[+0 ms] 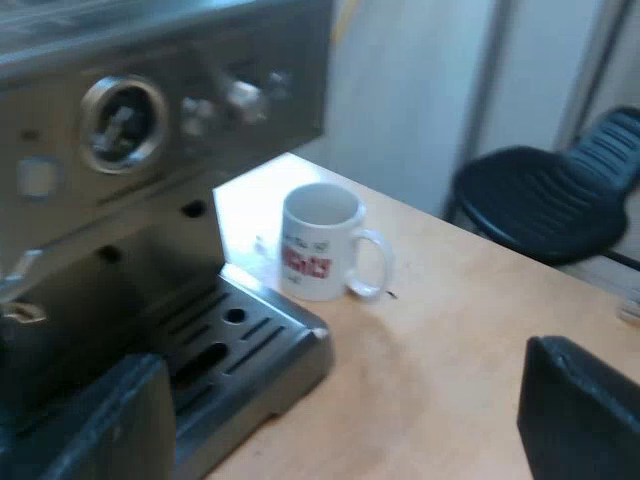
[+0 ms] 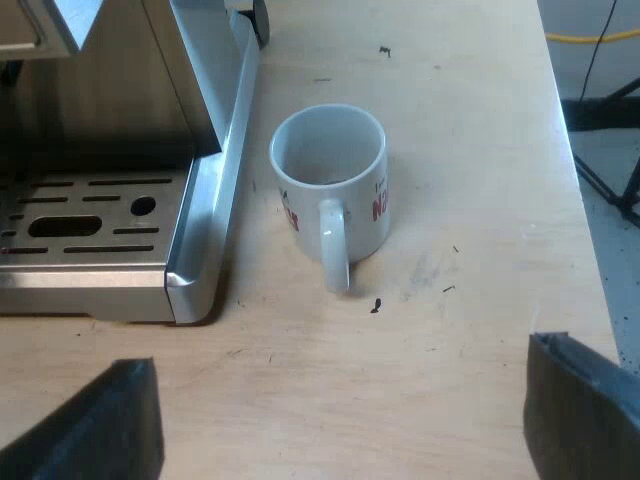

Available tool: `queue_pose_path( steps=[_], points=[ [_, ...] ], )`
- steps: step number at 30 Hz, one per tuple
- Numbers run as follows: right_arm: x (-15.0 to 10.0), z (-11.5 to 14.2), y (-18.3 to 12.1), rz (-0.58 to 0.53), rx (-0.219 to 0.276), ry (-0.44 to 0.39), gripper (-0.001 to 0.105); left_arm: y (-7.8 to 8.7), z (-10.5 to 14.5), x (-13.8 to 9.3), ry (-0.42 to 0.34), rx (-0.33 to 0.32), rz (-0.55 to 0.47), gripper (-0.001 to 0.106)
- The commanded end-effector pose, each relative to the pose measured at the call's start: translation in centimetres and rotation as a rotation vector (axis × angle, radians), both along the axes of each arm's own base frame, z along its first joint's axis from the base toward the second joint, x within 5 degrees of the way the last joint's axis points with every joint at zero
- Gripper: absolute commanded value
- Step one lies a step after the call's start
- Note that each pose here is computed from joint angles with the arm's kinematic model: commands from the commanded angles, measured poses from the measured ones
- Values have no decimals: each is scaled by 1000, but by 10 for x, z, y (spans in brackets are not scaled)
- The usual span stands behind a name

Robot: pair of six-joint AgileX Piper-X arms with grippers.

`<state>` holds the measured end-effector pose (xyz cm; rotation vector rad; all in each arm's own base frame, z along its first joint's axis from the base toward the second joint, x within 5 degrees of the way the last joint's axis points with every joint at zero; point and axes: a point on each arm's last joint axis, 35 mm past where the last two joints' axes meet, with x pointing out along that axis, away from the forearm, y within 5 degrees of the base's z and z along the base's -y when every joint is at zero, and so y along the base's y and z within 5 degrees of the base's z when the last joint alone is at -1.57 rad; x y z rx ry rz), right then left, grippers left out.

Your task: Place mug into machine

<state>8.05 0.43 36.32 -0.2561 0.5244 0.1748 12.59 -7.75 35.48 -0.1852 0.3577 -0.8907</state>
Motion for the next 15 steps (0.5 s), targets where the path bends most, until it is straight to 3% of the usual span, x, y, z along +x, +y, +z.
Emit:
queue_pose_path(
  steps=[1,9,11,15],
  points=[
    [0,4,0,16,-6,-15,82,-8,1,8,-9,-9,-31,71],
    [1,3,0,19,-11,-10,82,-28,-11,36,10,0,-55,71],
    [4,2,0,29,-27,-2,82,-35,-17,42,3,26,-80,71],
    [9,0,1,51,-14,22,82,-49,-29,48,18,79,-122,71]
  ],
)
